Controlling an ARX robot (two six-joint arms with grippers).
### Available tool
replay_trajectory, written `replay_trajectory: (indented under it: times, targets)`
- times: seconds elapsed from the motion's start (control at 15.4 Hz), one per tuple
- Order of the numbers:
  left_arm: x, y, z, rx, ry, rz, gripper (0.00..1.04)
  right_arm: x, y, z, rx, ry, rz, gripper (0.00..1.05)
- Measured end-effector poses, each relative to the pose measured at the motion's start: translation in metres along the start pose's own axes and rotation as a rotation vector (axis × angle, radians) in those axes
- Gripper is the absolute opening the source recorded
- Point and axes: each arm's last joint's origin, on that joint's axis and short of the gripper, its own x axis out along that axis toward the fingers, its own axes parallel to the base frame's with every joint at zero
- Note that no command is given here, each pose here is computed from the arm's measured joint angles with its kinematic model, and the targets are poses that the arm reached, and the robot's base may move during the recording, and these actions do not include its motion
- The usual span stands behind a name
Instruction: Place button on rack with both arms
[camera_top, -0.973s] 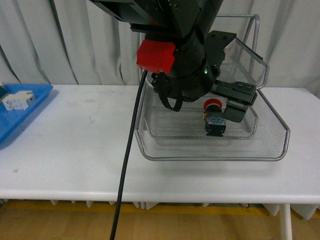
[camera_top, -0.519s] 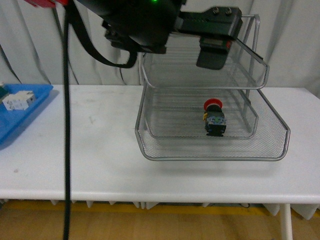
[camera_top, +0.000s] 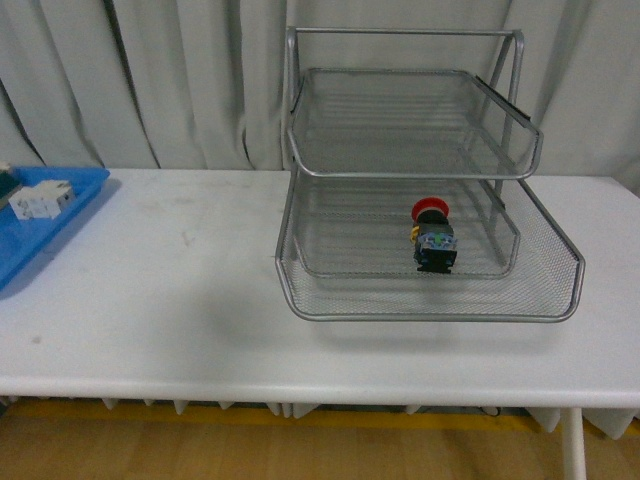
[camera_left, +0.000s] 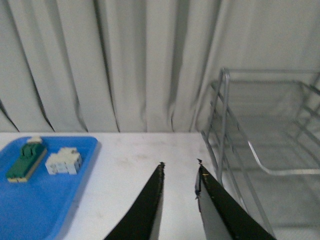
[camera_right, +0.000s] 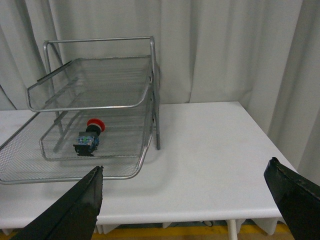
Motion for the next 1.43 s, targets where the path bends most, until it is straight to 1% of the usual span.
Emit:
replay_trajectory:
  times: [0.06, 0.13, 0.26, 0.39, 0.58, 0.65, 0.71, 0.78, 0.97, 1.04, 1.1, 1.23, 1.43]
  targets:
    - [-0.011, 0.007, -0.016, 0.009, 0.036, -0.016, 0.13, 0.0, 0.0, 0.0, 0.0, 0.0, 0.0, 0.98]
    - [-0.019, 0.014, -0.022, 0.008, 0.034, -0.006, 0.02, 0.0, 0.0, 0.0, 0.0, 0.0, 0.0, 0.98]
    - [-0.038, 0.027, -0.027, -0.002, 0.0, 0.008, 0.02, 0.0, 0.0, 0.0, 0.0, 0.0, 0.0, 0.98]
    - [-0.052, 0.033, -0.041, 0.002, 0.025, -0.005, 0.02, 0.0, 0.0, 0.0, 0.0, 0.0, 0.0, 0.98]
    - [-0.07, 0.042, -0.048, 0.0, 0.013, 0.004, 0.02, 0.0, 0.0, 0.0, 0.0, 0.0, 0.0, 0.98]
    - [-0.075, 0.046, -0.052, 0.0, 0.021, -0.013, 0.02, 0.0, 0.0, 0.0, 0.0, 0.0, 0.0, 0.98]
    - [-0.08, 0.053, -0.054, 0.0, 0.02, -0.002, 0.02, 0.0, 0.0, 0.0, 0.0, 0.0, 0.0, 0.98]
    - [-0.084, 0.054, -0.056, -0.001, 0.015, 0.014, 0.02, 0.0, 0.0, 0.0, 0.0, 0.0, 0.0, 0.98]
    - [-0.095, 0.053, -0.06, -0.002, 0.01, -0.004, 0.02, 0.0, 0.0, 0.0, 0.0, 0.0, 0.0, 0.98]
    - [-0.097, 0.053, -0.066, -0.002, -0.002, -0.004, 0.02, 0.0, 0.0, 0.0, 0.0, 0.0, 0.0, 0.98]
    - [-0.099, 0.053, -0.068, -0.001, 0.02, -0.003, 0.02, 0.0, 0.0, 0.0, 0.0, 0.0, 0.0, 0.98]
    - [-0.105, 0.053, -0.065, -0.002, -0.004, -0.004, 0.02, 0.0, 0.0, 0.0, 0.0, 0.0, 0.0, 0.98]
    - [-0.111, 0.053, -0.065, -0.002, 0.0, -0.004, 0.02, 0.0, 0.0, 0.0, 0.0, 0.0, 0.0, 0.98]
